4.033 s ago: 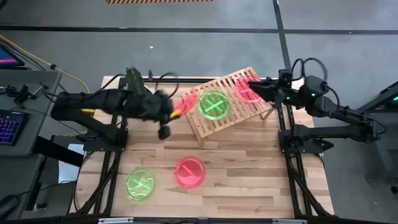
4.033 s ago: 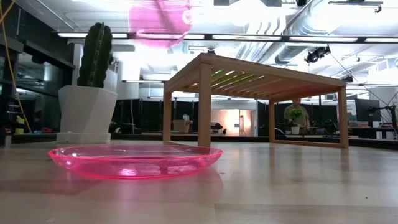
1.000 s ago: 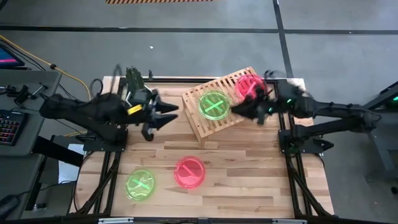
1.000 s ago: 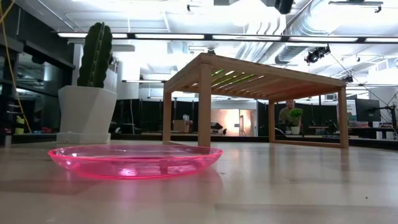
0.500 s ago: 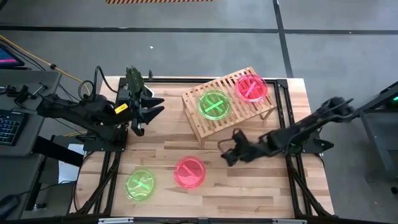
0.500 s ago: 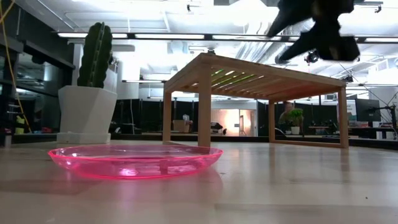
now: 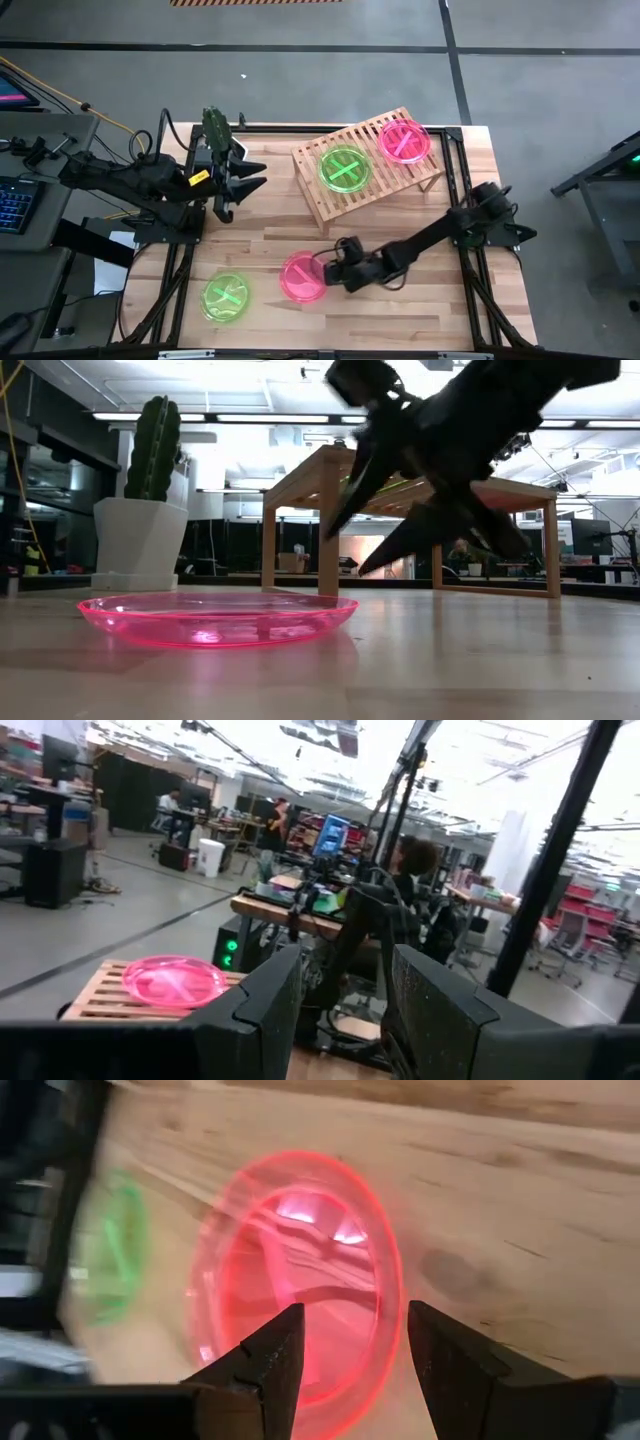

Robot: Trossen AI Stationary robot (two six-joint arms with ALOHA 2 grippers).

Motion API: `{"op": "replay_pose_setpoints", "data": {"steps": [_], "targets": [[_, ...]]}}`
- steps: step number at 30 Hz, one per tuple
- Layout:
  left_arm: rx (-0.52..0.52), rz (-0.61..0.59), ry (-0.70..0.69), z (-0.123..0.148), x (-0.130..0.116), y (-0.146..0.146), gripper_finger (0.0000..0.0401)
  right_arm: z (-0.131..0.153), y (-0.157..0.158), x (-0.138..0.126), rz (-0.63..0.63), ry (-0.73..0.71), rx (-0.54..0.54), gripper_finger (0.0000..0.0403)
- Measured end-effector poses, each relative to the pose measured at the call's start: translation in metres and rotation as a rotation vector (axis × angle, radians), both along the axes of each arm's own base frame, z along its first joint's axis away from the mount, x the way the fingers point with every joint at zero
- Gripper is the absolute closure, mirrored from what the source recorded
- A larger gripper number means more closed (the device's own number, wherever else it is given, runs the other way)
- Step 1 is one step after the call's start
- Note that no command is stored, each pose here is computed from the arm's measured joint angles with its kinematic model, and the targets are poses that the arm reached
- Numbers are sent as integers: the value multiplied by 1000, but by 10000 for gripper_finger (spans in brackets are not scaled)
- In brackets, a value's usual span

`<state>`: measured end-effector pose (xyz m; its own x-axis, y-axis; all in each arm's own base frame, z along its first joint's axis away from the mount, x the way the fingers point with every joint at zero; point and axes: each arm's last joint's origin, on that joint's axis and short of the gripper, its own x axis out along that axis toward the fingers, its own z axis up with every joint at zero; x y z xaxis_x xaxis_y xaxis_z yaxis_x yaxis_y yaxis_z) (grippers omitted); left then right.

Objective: Place and stack plates onto a shelf
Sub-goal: Stack the pink plate on top of the other pink plate on the shelf

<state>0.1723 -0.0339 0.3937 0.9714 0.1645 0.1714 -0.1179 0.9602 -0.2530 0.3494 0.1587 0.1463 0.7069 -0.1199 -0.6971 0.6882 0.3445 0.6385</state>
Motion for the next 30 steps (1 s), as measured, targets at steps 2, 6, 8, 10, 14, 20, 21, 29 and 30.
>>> {"op": "replay_pose_setpoints", "data": {"steps": [2, 6, 8, 10, 14, 20, 21, 29, 30], "targets": [[4, -16, 0, 0, 0, 0, 253, -2, 5, 9, 4, 46, -22, 242], [5, -22, 3, 0, 0, -1, 253, -6, 9, 24, -3, 111, -57, 242], [5, -22, 3, 0, 0, -1, 253, -10, 9, 30, 8, 132, -82, 242], [6, -22, 7, -1, 0, -1, 253, -13, 7, 33, 11, 161, -104, 242], [8, -22, 15, -1, 0, -1, 253, -20, 2, 34, 3, 194, -120, 242], [-16, -26, 16, -2, 0, -1, 253, -18, -2, 38, 23, 176, -135, 242], [-16, -25, 17, -2, 0, -1, 253, -18, -2, 39, 23, 172, -133, 242], [-15, -25, 20, -2, 0, -1, 253, -17, -1, 39, 87, 180, -154, 242], [-15, -25, 20, -2, 1, -1, 253, -17, -1, 39, 101, 184, -161, 242]]}}
